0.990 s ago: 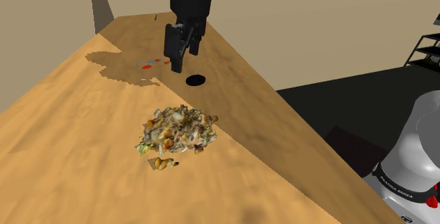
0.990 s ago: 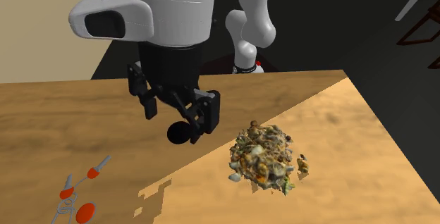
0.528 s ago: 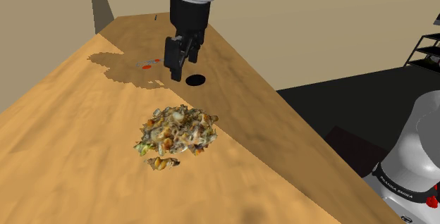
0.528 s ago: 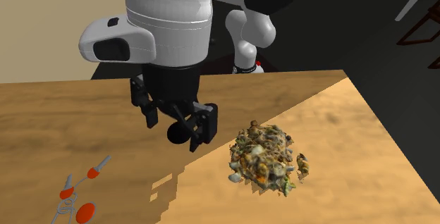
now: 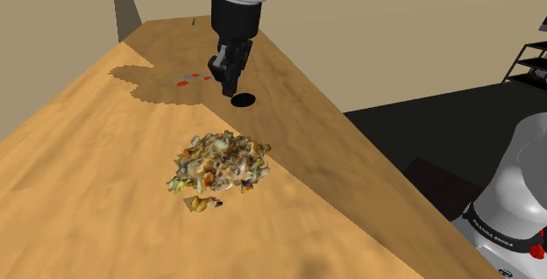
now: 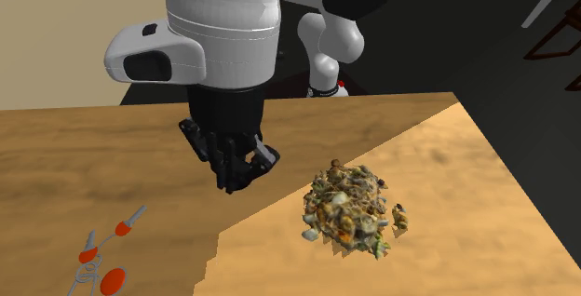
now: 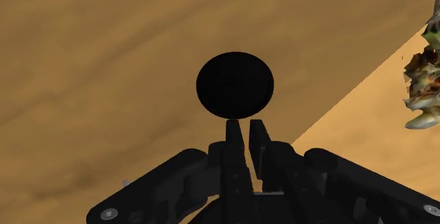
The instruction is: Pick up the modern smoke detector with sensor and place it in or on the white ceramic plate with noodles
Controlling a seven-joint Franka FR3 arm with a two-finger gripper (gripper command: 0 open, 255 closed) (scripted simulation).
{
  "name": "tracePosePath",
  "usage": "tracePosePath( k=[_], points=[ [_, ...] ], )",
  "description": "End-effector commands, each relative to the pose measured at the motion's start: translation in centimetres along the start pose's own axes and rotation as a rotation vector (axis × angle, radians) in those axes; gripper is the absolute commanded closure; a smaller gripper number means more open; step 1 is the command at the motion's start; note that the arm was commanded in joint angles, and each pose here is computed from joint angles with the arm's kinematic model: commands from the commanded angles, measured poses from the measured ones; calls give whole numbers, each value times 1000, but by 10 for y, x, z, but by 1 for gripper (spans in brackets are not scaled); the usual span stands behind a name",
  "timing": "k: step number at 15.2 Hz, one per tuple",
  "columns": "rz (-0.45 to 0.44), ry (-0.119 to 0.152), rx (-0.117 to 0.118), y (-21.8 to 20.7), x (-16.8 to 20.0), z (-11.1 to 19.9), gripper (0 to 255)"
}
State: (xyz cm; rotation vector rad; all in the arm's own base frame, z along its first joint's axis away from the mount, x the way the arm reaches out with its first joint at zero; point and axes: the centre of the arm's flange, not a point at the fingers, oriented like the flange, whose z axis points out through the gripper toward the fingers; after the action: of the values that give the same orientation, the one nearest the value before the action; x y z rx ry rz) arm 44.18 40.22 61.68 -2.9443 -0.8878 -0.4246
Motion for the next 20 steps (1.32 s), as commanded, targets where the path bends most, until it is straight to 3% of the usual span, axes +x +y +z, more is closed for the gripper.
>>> tracePosePath(
  k=[1, 6, 7, 10, 20],
  points=[
    [0, 0, 0, 0, 0, 0, 255],
    [0, 0, 0, 0, 0, 0, 255],
    [0, 0, 0, 0, 0, 0, 0],
    [-192, -77, 91, 24, -17, -20, 0],
    [-192, -77, 91, 21, -21, 19, 0]
  ],
)
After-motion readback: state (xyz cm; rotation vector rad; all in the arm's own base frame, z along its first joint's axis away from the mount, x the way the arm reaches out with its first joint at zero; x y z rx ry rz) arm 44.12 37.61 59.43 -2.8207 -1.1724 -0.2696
